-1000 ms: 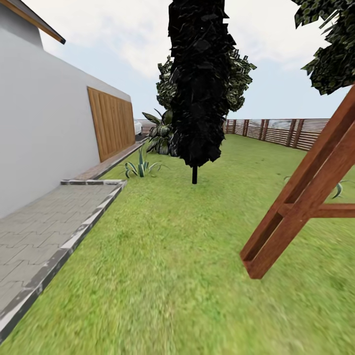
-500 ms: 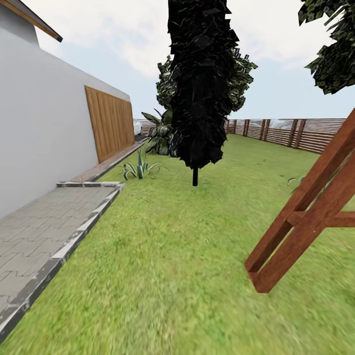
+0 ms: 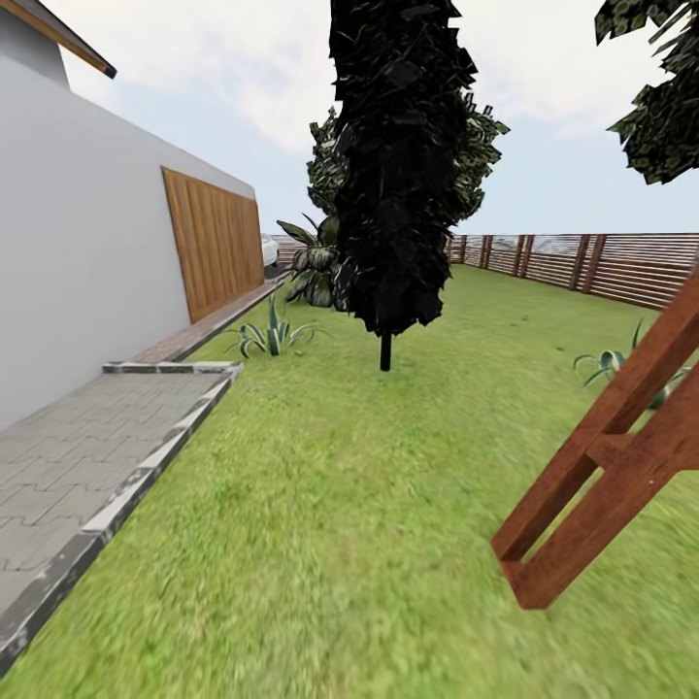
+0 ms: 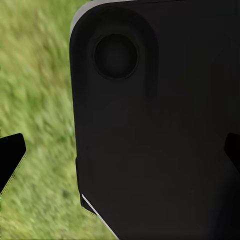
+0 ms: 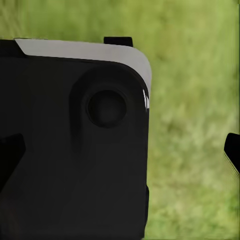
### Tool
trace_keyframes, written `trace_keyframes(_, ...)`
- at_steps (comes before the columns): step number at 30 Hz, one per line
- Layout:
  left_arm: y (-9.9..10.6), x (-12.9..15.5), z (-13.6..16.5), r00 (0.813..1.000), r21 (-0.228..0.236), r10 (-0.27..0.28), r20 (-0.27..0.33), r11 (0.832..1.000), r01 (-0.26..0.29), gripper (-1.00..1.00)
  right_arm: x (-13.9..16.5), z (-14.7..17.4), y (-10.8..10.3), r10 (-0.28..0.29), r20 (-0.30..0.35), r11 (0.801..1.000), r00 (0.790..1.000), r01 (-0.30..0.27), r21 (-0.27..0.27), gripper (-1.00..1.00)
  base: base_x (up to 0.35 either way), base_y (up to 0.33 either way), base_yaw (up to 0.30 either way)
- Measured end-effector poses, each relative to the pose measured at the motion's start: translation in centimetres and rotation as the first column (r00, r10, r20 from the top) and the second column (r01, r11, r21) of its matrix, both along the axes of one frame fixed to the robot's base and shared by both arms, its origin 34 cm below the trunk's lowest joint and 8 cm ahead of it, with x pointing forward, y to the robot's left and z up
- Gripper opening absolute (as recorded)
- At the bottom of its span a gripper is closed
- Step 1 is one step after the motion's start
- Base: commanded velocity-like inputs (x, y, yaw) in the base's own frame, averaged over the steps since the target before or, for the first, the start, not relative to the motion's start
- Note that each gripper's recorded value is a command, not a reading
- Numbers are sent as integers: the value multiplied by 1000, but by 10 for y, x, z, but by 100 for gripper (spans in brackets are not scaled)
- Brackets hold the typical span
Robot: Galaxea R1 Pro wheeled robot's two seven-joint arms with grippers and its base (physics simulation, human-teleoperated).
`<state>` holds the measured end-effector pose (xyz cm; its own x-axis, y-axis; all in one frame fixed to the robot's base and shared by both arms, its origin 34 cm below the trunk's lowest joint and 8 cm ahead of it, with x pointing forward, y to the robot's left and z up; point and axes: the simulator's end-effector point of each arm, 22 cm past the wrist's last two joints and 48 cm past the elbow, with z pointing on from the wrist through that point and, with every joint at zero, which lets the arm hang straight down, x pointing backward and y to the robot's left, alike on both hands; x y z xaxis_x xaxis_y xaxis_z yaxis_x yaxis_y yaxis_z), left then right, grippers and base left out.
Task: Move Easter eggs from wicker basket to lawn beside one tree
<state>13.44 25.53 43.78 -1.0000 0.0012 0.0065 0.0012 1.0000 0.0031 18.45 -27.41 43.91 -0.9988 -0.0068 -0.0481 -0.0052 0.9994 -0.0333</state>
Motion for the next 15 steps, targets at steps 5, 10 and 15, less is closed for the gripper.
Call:
trace_keyframes(5, 0, 0, 0, 1000, 0, 0, 0, 1000, 0, 100, 0, 0, 0, 0, 0, 1000, 1000, 0, 0, 100, 336, 0, 0)
trace_keyframes(10, 0, 0, 0, 1000, 0, 0, 0, 1000, 0, 100, 0, 0, 0, 0, 0, 1000, 1000, 0, 0, 100, 336, 0, 0)
trace_keyframes(15, 0, 0, 0, 1000, 0, 0, 0, 1000, 0, 100, 0, 0, 0, 0, 0, 1000, 1000, 0, 0, 100, 336, 0, 0)
